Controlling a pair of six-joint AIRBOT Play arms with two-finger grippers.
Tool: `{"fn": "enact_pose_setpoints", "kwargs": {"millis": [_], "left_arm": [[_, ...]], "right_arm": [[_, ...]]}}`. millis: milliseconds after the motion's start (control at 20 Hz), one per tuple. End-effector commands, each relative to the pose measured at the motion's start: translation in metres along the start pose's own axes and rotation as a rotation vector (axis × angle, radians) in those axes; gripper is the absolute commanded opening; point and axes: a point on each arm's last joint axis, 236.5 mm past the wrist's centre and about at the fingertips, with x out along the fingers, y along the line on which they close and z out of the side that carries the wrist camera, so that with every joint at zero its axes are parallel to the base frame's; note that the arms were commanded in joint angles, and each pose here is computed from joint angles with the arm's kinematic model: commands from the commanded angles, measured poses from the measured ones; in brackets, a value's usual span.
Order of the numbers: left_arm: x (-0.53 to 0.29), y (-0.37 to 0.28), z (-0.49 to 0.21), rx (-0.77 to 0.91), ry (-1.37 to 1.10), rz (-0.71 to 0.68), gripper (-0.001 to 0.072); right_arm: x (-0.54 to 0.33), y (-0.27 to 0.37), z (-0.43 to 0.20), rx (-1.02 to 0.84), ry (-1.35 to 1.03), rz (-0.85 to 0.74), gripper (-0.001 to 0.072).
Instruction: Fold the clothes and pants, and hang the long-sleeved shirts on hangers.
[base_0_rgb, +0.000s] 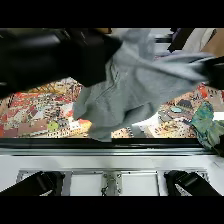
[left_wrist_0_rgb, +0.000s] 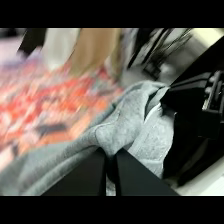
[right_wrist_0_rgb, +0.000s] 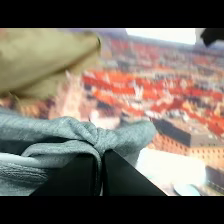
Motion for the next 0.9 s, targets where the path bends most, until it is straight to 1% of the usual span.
{"fn": "enact_pose_setpoints", "kwargs": {"millis": [0, 100, 200, 350, 450, 550, 650, 750, 850], "left_arm": [[-0.026, -0.034, 0.042, 0.077, -0.120, -0.084, 0.0015], [-0.014, -0.003, 0.028, 0.061, -0.081, 0.002, 0.0015], [0.002, 0.054, -0.011, -0.042, 0.037, 0.139, 0.0015], [0.018, 0.140, -0.106, -0.146, 0.322, 0.352, 0.0016], [0.027, 0.175, -0.180, -0.200, 0.527, 0.431, 0.0015], [0.032, 0.183, -0.261, -0.260, 0.734, 0.436, 0.0016], [0.035, 0.178, -0.331, -0.292, 0.870, 0.415, 0.0016], [0.038, 0.171, -0.386, -0.291, 0.960, 0.401, 0.0016], [0.044, 0.161, -0.424, -0.309, 1.022, 0.374, 0.0016]], "right_arm": [[-0.054, 0.002, 0.028, 0.115, -0.104, 0.053, 0.0017], [-0.046, 0.002, 0.018, 0.134, -0.052, 0.044, 0.0018], [-0.022, 0.002, -0.004, 0.110, 0.066, 0.014, 0.0018], [0.031, 0.004, -0.049, 0.006, 0.286, -0.029, 0.0018], [0.070, 0.003, -0.094, -0.039, 0.447, -0.058, 0.0018], [0.096, -0.004, -0.163, -0.069, 0.640, -0.098, 0.0018], [0.110, -0.012, -0.234, -0.091, 0.789, -0.120, 0.0019], [0.120, -0.017, -0.295, -0.086, 0.872, -0.128, 0.0018], [0.123, -0.024, -0.349, -0.066, 0.954, -0.155, 0.0019]]}}
